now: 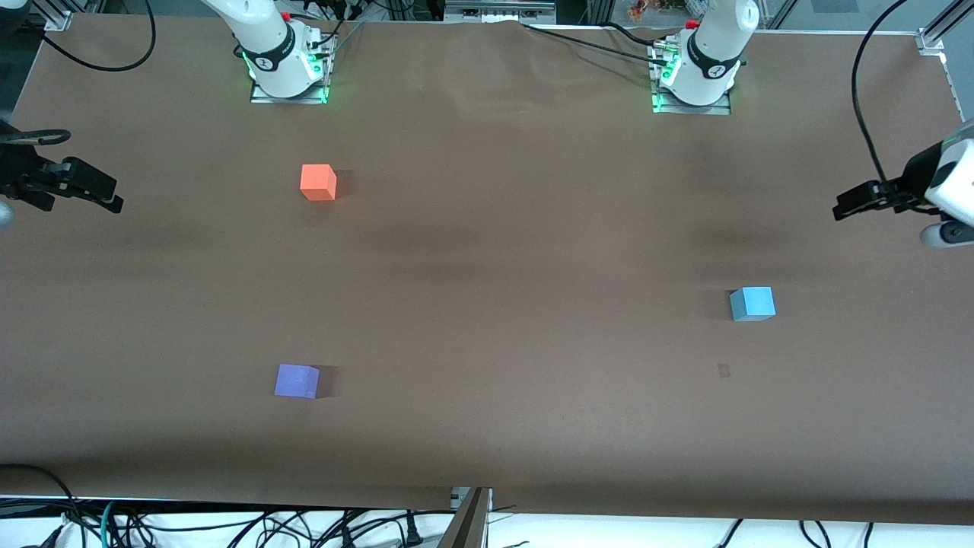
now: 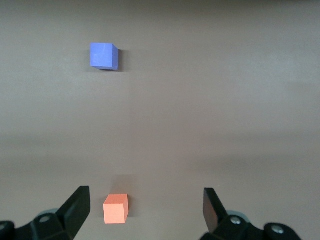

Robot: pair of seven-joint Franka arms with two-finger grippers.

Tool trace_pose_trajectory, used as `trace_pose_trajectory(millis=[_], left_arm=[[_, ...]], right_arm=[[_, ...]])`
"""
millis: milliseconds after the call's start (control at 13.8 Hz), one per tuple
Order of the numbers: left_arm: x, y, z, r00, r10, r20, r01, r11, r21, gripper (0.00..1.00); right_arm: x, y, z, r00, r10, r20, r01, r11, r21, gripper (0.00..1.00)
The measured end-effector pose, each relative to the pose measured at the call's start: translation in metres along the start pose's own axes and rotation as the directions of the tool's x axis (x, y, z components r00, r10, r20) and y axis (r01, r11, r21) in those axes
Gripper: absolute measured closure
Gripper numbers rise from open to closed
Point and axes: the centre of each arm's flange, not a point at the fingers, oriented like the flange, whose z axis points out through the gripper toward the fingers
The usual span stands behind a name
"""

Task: Place blue block between orange and purple blocks
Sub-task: 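Reach the left gripper toward the light blue cube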

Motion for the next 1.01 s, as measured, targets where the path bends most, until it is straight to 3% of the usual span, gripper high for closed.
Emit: trace_pose_trajectory(millis=[361,650,1011], left_arm=[[0.007,-0.002,0.094,0.998,0.004,-0.066,-0.004,1.0,-0.005,0.0],[0.017,-0.019,0.187,0.999,0.02,-0.029,-0.02,1.0,-0.009,0.0],[0.039,-0.017,0.253,0.998,0.025,-0.06,-0.026,0.999,-0.026,0.0]], right_arm=[[0.0,-0.003,0.0,1.0,-0.006,-0.001,0.006,1.0,0.001,0.0],[0.0,-0.003,0.0,1.0,-0.006,-0.002,0.006,1.0,0.001,0.0],[0.0,-0.003,0.0,1.0,-0.006,-0.002,0.006,1.0,0.001,0.0]])
